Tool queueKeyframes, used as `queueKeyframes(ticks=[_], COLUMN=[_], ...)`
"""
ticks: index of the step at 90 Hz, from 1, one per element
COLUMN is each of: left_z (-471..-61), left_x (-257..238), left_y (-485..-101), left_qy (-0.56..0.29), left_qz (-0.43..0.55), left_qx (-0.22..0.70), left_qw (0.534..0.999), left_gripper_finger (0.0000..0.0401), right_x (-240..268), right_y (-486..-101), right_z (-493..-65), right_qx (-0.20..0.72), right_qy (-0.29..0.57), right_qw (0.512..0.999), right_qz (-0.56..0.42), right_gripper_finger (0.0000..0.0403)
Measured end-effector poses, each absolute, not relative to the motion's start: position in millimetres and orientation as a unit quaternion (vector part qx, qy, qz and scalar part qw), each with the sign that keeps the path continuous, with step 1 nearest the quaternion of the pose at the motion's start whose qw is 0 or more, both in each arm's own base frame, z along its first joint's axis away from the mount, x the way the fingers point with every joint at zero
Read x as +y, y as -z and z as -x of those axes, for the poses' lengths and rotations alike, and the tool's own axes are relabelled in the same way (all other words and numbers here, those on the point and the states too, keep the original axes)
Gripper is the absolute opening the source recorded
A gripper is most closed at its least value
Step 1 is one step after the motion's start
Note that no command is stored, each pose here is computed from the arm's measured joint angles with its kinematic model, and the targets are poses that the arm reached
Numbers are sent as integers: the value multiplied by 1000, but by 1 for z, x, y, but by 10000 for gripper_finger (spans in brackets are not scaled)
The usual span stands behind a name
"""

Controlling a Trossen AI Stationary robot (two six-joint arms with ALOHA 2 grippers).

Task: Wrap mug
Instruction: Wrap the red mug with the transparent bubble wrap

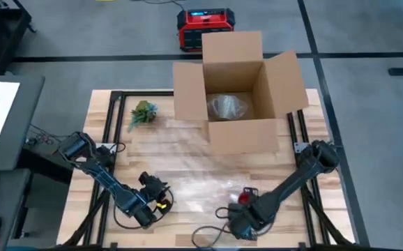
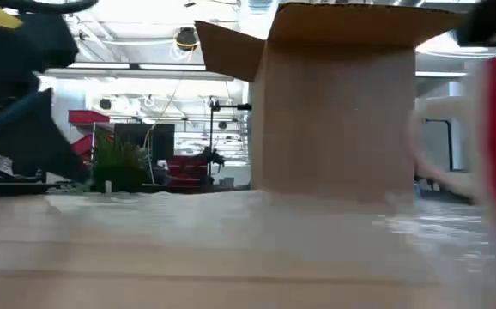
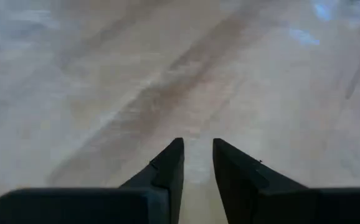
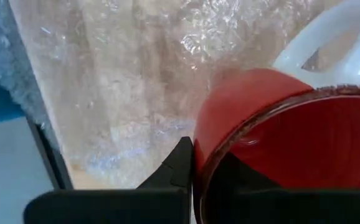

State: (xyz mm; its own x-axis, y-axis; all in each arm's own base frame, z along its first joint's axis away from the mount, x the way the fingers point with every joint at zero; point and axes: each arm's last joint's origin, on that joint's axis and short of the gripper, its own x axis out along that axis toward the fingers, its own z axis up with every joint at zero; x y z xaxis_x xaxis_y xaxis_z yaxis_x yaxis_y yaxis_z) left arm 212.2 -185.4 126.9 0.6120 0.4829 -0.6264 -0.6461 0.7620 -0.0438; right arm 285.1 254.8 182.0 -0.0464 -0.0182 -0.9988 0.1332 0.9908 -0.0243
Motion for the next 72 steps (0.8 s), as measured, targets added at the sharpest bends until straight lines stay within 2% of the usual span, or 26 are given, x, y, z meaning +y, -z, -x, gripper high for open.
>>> queueKeyframes(ticks=[8,15,25,38,72], left_z=[-213,-216,-218,-218,-205], left_x=[-188,-187,-184,-178,-152], left_y=[-129,-131,-131,-129,-106], left_qy=[-314,-315,-322,-332,-366], left_qz=[130,129,128,118,123], left_qx=[302,296,296,310,366], left_qw=[891,892,890,883,847], left_gripper_finger=[65,65,65,65,65], right_x=[259,261,256,245,212], right_y=[-192,-209,-227,-228,-192], right_z=[-274,-275,-292,-322,-362], right_qx=[720,692,642,598,629], right_qy=[72,72,66,32,24], right_qw=[689,717,762,798,774], right_qz=[-47,-54,-51,-72,-71], right_gripper_finger=[6,7,7,7,8])
